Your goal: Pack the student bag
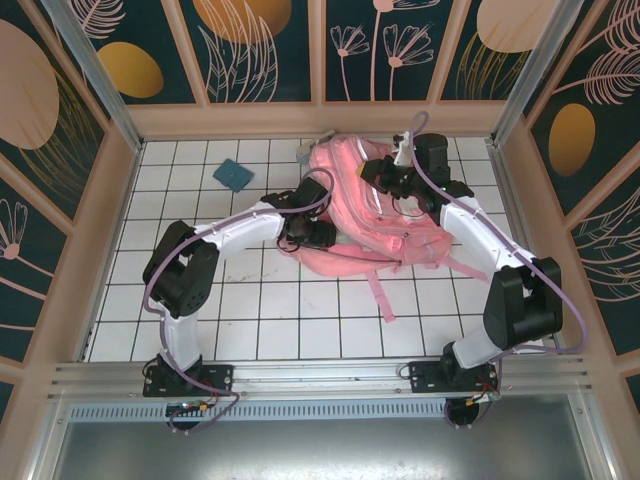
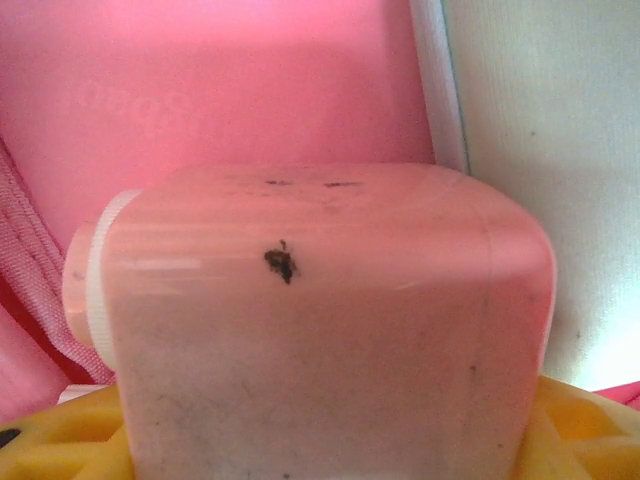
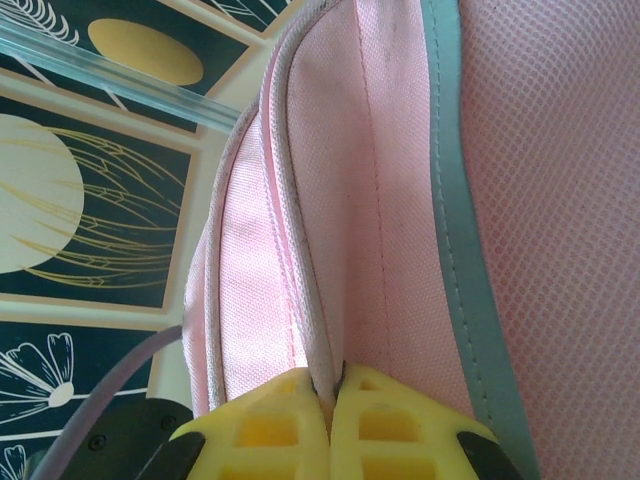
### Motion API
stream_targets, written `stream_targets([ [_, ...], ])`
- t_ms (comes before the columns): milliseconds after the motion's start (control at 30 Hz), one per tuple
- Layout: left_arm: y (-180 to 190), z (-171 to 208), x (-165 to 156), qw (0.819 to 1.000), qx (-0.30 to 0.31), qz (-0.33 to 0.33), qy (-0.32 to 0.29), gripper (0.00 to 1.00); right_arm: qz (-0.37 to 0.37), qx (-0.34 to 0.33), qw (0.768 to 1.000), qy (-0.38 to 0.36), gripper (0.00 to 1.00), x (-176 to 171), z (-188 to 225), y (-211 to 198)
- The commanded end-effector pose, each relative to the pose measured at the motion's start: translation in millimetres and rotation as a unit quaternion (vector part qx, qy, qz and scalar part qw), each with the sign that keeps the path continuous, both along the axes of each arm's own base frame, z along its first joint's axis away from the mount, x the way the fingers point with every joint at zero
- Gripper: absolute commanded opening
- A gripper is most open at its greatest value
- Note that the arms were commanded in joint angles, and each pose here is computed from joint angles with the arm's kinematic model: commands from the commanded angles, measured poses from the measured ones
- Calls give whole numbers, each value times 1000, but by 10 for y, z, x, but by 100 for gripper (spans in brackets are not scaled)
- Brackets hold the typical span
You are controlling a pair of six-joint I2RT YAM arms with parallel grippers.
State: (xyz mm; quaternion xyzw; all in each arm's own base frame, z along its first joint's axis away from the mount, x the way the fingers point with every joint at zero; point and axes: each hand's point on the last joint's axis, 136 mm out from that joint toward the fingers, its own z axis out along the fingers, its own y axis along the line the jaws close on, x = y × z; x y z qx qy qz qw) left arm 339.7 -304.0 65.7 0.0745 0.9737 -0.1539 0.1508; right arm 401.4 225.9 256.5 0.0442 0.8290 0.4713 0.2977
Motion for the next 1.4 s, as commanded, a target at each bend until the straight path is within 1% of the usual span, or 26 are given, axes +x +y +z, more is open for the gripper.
stream_targets([
  [0,58,-15,-289,999,4,0,40,50,18,29,998,-58,0,0,359,95],
  [167,90,-61,-397,999,6,-3,53,51,17,29,998,-56,0,3,338,92],
  [233,77,-66,-417,998,6,-7,55,53,17,28,998,-54,0,6,319,92],
  [267,68,-63,-420,998,4,-8,56,55,17,28,998,-53,0,6,315,90],
  [333,62,-50,-411,998,3,-9,55,67,17,29,998,-54,0,10,320,95],
  [367,56,-31,-397,999,3,-8,53,75,16,28,998,-54,0,12,320,91],
  [433,52,24,-370,999,3,-7,46,84,16,27,998,-55,0,8,335,89],
  [533,59,134,-298,1000,7,-2,30,91,15,24,998,-56,0,-1,339,81],
  [600,84,221,-244,1000,14,1,16,93,14,22,998,-56,0,-4,339,70],
  [700,161,376,-134,999,29,13,-9,98,11,19,998,-58,0,-9,349,43],
  [833,230,587,24,999,18,26,-35,99,7,18,998,-59,0,-14,360,1],
  [1067,380,933,401,995,-12,54,-82,98,3,15,998,-61,0,-19,374,-49],
  [1233,563,1051,679,991,-4,72,-112,99,-6,13,998,-59,0,-12,365,-130],
  [1367,629,1185,955,986,-26,78,-144,99,-12,12,998,-58,0,-15,367,-186],
])
